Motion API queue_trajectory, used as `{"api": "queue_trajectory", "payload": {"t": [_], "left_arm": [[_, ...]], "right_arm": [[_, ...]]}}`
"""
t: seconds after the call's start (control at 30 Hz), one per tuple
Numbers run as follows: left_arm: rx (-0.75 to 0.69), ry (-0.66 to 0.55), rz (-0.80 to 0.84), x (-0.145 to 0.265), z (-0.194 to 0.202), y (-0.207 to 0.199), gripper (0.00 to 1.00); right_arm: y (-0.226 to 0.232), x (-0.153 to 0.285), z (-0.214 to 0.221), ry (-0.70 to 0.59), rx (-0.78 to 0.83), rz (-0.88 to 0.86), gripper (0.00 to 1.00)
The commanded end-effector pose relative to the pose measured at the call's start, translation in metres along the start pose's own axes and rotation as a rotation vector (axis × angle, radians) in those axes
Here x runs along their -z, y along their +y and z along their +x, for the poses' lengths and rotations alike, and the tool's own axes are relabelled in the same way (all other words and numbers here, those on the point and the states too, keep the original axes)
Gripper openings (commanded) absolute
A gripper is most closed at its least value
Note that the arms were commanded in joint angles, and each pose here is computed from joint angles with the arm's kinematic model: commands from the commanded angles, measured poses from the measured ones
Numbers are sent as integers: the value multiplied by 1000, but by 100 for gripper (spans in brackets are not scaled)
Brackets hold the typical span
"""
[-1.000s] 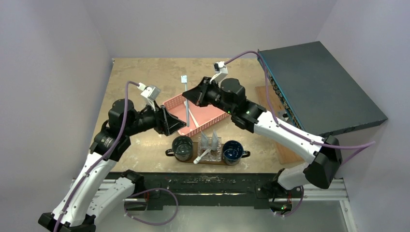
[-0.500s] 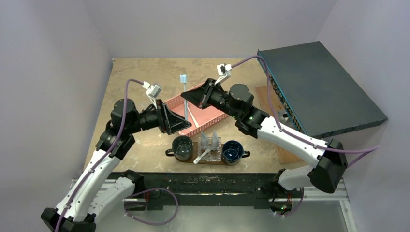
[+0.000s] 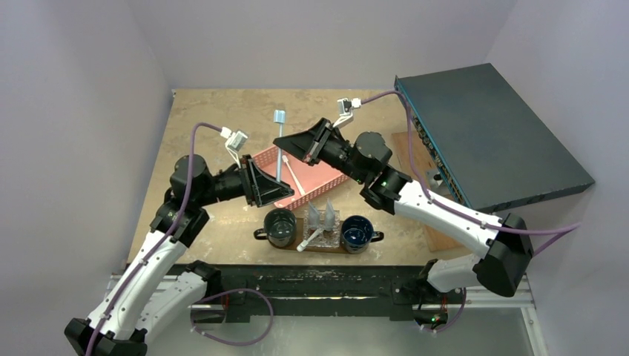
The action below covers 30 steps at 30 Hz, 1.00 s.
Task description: Prepare toiletry sets of a toothbrush and toothpaste on the tray
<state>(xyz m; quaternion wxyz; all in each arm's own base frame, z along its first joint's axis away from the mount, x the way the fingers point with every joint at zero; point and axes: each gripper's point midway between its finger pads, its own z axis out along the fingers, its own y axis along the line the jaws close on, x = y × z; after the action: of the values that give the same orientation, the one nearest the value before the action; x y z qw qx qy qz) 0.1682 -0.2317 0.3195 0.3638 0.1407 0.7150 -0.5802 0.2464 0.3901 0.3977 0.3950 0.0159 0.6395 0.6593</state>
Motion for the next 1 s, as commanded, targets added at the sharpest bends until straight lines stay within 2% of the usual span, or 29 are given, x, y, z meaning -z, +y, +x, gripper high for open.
{"api": "queue_trajectory", "payload": {"t": [0.0,0.43,0.6,0.7,0.83,0.87,0.97], "left_arm": [[-38,-26,47,4,-5,-13,43],[-40,-44,25,8,-7,-13,29],[-36,-50,-14,9,-6,-7,15],[-31,-52,-29,9,-6,-5,0],[-32,-51,-39,10,-5,-4,0],[-33,-48,-41,11,-4,-4,0],[-36,-35,-44,12,-2,-4,0]], "right_arm": [[14,2,-7,-43,-23,-32,0],[12,15,-8,-81,25,19,0],[10,20,-6,-84,41,30,0],[10,22,-5,-77,63,36,0],[6,25,-1,-53,108,52,0],[6,26,1,-41,126,52,2],[5,31,7,5,188,61,19]]}}
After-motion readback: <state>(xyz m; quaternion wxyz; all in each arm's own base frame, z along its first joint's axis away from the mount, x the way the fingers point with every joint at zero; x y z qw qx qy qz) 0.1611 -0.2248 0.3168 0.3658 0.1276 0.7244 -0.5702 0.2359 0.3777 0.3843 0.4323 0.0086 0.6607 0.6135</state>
